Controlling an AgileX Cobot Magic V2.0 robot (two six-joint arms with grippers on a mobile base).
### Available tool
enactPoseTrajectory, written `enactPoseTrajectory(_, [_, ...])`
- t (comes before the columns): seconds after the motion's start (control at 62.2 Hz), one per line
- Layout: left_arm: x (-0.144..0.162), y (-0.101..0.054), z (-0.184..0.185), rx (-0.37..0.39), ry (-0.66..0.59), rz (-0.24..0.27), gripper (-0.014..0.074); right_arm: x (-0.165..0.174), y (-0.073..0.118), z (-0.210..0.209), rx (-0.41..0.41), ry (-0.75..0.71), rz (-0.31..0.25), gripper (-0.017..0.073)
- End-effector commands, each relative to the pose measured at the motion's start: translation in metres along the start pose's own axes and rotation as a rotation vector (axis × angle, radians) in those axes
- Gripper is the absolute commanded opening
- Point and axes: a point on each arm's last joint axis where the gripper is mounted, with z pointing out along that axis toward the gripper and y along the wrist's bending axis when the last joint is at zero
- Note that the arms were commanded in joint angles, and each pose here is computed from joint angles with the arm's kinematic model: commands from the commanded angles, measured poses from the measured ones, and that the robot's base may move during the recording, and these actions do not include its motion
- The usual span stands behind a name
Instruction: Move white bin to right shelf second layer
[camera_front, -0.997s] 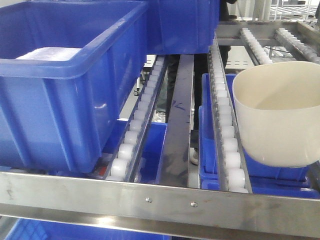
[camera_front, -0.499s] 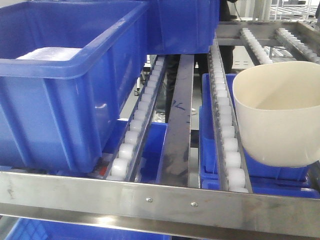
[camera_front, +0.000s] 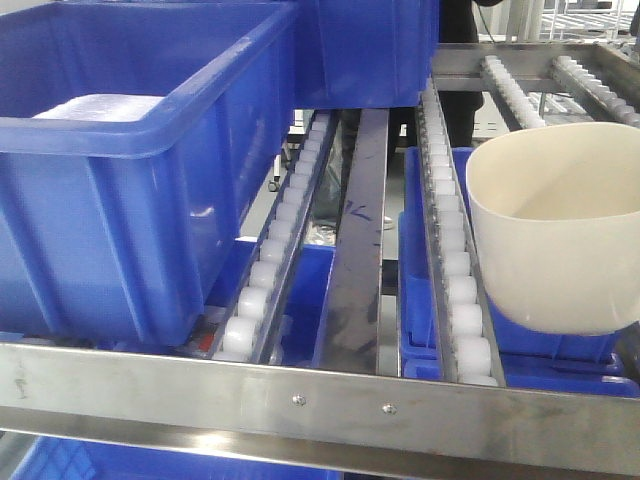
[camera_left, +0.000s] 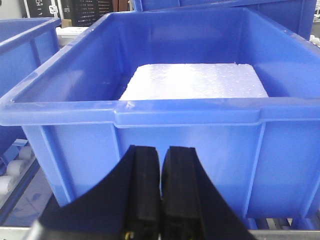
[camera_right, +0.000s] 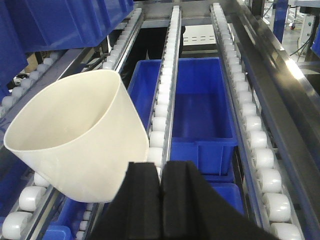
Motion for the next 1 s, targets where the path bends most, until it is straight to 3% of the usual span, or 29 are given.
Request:
enactPoseTrajectory(0.0, [0.0039, -0.0001, 0.0003, 0.0, -0.063, -0.009, 0.0085, -0.0151, 0.0027, -0.0033, -0.022, -0.133, -0.015, 0.005])
enactPoseTrajectory(0.322, [0.0039, -0.0001, 0.0003, 0.0, -0.063, -0.009, 0.0085, -0.0153, 0.003, -0.0033, -0.023, -0.136, -0.053, 0.005])
enactPoseTrajectory(0.981, [0.0039, -0.0001, 0.0003, 0.0, -0.063, -0.009, 0.0085, -0.0151, 0.003, -0.0033, -0.023, -0.134, -0.053, 0.005])
